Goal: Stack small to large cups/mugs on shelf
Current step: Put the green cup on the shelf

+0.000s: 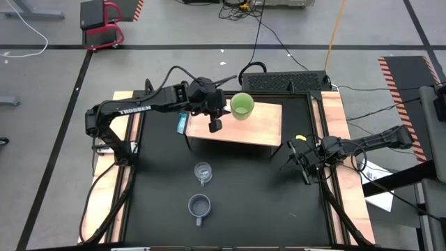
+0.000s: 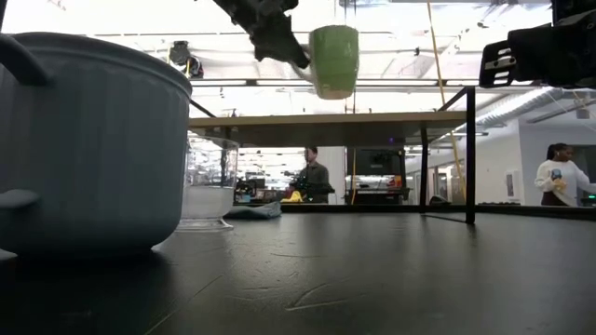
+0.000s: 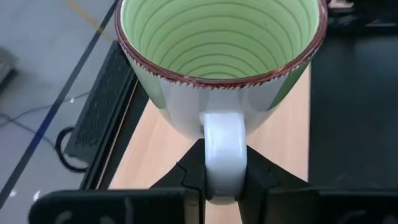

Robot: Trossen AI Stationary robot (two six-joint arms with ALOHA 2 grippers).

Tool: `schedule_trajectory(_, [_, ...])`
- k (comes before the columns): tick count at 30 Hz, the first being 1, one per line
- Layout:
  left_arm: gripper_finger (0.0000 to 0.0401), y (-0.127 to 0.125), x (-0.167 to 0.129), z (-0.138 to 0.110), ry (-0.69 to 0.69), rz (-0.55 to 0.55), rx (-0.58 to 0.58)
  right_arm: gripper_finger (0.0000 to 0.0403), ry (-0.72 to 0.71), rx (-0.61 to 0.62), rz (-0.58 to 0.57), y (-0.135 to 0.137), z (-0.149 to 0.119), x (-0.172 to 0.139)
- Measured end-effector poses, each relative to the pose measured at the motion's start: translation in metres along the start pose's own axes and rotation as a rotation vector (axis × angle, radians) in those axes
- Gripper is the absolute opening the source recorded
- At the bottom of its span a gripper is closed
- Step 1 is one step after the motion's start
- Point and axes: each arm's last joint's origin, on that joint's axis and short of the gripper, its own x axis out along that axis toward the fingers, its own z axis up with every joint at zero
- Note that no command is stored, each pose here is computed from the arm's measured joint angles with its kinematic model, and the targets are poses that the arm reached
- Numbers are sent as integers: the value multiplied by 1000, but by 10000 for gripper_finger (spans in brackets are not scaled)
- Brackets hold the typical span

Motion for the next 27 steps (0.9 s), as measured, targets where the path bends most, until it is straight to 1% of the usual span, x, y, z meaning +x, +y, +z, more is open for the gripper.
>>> schedule_trajectory(2, [52, -1, -1, -3, 38, 30, -27, 0, -3, -1, -1, 0, 0, 0])
schedule_trajectory(4, [52, -2, -2, -1, 29, 68, -53, 0, -2, -1, 0, 0, 0, 0])
schedule_trajectory(8, [52, -8, -2, -3, 62, 140, -74, 0, -2, 1, 0, 0, 0, 0])
schedule_trajectory(14, [52, -20, -9, -2, 66, 162, -59, 0, 1, 1, 0, 0, 0, 0])
schedule_trajectory(16, [52, -21, -15, -2, 78, 176, -61, 0, 5, 2, 1, 0, -1, 0])
schedule_trajectory(19, [52, -22, -28, 3, 25, 209, -76, 0, 7, 9, 1, 0, -1, 0])
schedule_trajectory(21, [52, -21, -37, 2, 40, 233, -86, 0, 8, 12, 2, 0, -1, 0])
schedule_trajectory(22, [52, -20, -42, 3, 24, 239, -90, 0, 13, 13, 2, 0, -1, 0])
schedule_trajectory(27, [52, -16, -62, 3, -2, 279, -148, 0, 17, 22, 3, 0, -2, 0])
